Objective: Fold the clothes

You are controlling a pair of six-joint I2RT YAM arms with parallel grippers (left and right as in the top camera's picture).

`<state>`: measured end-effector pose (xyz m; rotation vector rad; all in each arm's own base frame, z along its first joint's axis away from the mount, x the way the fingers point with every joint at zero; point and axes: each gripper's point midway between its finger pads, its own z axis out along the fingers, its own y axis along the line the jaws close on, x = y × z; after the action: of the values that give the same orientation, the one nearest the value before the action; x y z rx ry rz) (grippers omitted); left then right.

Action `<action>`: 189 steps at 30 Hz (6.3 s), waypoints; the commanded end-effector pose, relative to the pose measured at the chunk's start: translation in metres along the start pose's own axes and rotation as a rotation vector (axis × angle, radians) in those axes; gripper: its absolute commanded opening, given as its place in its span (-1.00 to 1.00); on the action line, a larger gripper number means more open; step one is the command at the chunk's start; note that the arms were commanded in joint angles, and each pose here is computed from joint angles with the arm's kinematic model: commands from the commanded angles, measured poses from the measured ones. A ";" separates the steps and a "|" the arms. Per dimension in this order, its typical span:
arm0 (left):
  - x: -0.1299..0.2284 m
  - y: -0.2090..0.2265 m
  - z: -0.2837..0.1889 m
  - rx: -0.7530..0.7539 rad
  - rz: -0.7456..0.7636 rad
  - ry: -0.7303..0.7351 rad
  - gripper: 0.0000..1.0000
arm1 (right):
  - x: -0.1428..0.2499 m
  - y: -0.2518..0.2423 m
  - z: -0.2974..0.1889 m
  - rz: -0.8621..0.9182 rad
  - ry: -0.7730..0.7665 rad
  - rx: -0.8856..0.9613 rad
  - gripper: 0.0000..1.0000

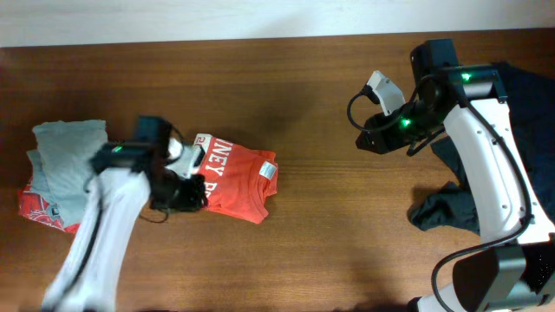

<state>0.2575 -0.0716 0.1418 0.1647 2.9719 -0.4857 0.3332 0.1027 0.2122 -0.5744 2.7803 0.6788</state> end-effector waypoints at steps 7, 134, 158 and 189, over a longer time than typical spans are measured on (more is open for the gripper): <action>0.001 -0.017 -0.064 -0.033 0.073 -0.260 -0.35 | 0.003 -0.002 0.000 -0.001 0.012 0.003 -0.40; -0.056 0.110 0.109 -0.151 -0.101 0.250 -0.12 | 0.011 -0.013 -0.001 0.007 0.052 0.070 -0.25; -0.100 0.112 0.061 -0.250 -0.152 0.007 0.49 | 0.011 -0.013 -0.001 0.007 0.053 0.070 -0.24; -0.061 0.071 0.130 0.197 0.279 0.257 0.98 | 0.012 -0.013 -0.001 0.007 0.055 0.069 -0.24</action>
<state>0.3430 -0.0567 0.0189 0.7059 3.0213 -0.7784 0.3267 0.0905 0.2053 -0.5857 2.8408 0.5828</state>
